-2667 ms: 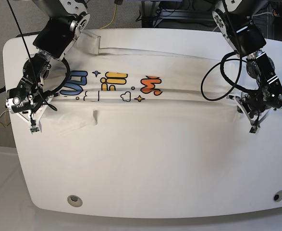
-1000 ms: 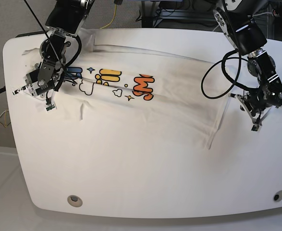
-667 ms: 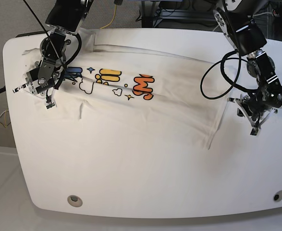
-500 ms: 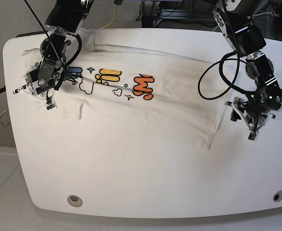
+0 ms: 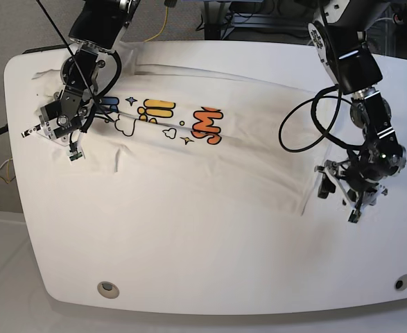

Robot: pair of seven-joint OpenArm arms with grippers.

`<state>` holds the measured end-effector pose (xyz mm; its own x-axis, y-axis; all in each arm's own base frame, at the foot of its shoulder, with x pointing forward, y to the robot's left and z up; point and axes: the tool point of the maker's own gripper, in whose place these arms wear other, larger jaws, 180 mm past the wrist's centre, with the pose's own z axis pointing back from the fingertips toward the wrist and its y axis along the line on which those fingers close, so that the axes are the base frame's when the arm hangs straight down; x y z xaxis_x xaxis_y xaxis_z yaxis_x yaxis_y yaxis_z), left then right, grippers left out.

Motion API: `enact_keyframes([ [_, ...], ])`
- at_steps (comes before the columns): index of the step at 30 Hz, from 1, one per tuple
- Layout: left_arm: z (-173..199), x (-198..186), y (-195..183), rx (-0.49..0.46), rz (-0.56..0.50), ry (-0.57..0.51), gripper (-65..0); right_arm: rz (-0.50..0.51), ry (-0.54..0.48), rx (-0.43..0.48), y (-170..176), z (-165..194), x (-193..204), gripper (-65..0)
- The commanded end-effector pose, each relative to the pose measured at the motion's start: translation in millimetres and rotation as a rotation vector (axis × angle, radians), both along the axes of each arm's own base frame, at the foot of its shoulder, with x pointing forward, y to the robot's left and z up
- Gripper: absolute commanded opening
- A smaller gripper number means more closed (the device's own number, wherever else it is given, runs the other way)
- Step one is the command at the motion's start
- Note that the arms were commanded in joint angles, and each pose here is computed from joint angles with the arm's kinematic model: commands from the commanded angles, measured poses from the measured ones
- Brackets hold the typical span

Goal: Fold the T-shirt properly

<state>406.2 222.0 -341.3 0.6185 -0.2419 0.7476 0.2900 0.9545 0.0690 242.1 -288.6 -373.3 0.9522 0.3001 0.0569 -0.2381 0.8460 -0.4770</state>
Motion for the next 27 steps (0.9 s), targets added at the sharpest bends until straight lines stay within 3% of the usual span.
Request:
enact_keyframes([
  [1, 10, 14, 0, -0.033, 0.0, -0.045, -26.9, -0.004, -0.03, -0.012, -1, 9, 7, -63.2],
  [10, -13, 31, -13, -0.158, 0.001, -0.035, -26.9, -0.004, -0.03, -0.01, 0, 9, 8, -63.2],
  [27, -47, 30, -27, -0.279, 0.02, -0.015, -26.9, -0.004, -0.03, -0.01, 0, 9, 8, -63.2],
])
